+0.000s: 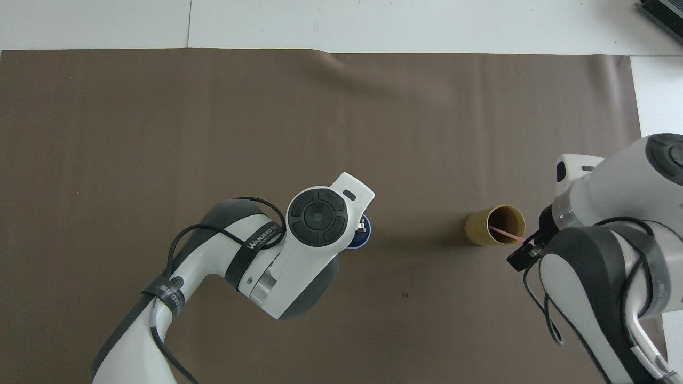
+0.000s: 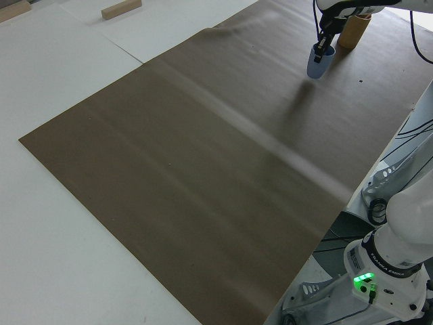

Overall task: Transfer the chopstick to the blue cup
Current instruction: 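Move the blue cup toward the tan cup while the right gripper approaches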

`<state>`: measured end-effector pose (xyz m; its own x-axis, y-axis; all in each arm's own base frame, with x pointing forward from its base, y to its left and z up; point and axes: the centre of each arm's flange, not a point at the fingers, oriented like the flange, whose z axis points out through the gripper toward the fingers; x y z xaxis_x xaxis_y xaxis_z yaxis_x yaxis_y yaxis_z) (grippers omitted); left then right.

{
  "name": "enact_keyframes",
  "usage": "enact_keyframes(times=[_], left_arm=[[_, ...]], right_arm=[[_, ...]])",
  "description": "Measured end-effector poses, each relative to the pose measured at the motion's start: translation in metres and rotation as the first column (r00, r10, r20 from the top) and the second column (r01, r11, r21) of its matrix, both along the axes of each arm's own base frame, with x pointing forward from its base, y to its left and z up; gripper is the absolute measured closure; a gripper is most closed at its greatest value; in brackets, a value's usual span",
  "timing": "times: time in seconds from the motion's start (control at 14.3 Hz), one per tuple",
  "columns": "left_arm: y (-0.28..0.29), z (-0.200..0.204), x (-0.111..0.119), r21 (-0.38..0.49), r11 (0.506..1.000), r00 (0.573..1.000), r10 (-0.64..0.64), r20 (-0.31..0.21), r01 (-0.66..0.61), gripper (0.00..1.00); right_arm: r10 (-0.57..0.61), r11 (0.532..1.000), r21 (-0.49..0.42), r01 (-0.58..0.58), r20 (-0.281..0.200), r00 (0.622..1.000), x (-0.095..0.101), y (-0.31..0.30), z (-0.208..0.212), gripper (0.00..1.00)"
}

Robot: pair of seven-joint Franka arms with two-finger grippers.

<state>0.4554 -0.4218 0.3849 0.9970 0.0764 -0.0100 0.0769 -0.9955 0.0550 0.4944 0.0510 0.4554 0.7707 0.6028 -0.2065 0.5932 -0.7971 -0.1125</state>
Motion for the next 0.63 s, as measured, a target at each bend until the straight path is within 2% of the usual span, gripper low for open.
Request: enact_keyframes(times=[0.07,0.21,0.28,0.35,0.42,0.49,0.56,0.63], left_arm=[[0.001,-0.001,0.0,0.002,1.0,1.0,0.002,-0.001,-0.002,0.88],[0.005,-0.001,0.004,0.002,1.0,1.0,0.01,0.0,-0.01,0.64],[0.008,-0.001,0.006,0.002,1.0,1.0,0.009,0.001,-0.009,0.54],[0.009,0.0,0.008,0.002,1.0,1.0,0.0,0.003,0.0,0.41],[0.011,0.001,0.01,0.001,1.0,1.0,-0.003,0.006,0.003,0.3],[0.015,0.004,0.013,-0.002,1.0,1.0,-0.001,0.01,0.001,0.2],[0.019,0.01,0.017,-0.007,1.0,1.0,0.005,0.017,-0.005,0.09],[0.025,0.018,0.02,-0.013,1.0,1.0,0.013,0.024,-0.013,0.01]], right_arm=[[0.0,1.0,-0.007,0.0,0.0,1.0,-0.001,-0.003,-0.005,0.01],[0.002,1.0,-0.024,-0.002,-0.002,1.0,-0.002,-0.008,-0.008,0.03],[0.005,0.999,-0.032,-0.005,-0.001,1.0,-0.002,-0.01,-0.008,0.08],[0.01,0.999,-0.046,-0.01,-0.005,1.0,-0.004,-0.012,-0.007,0.08],[0.014,0.998,-0.059,-0.015,-0.017,1.0,-0.006,-0.014,-0.006,0.17],[0.017,0.997,-0.073,-0.019,-0.03,0.999,-0.009,-0.016,-0.006,0.22],[0.019,0.996,-0.084,-0.022,-0.04,0.999,-0.011,-0.018,-0.005,0.22],[0.018,0.996,-0.089,-0.022,-0.045,0.999,-0.012,-0.019,-0.005,0.3]])
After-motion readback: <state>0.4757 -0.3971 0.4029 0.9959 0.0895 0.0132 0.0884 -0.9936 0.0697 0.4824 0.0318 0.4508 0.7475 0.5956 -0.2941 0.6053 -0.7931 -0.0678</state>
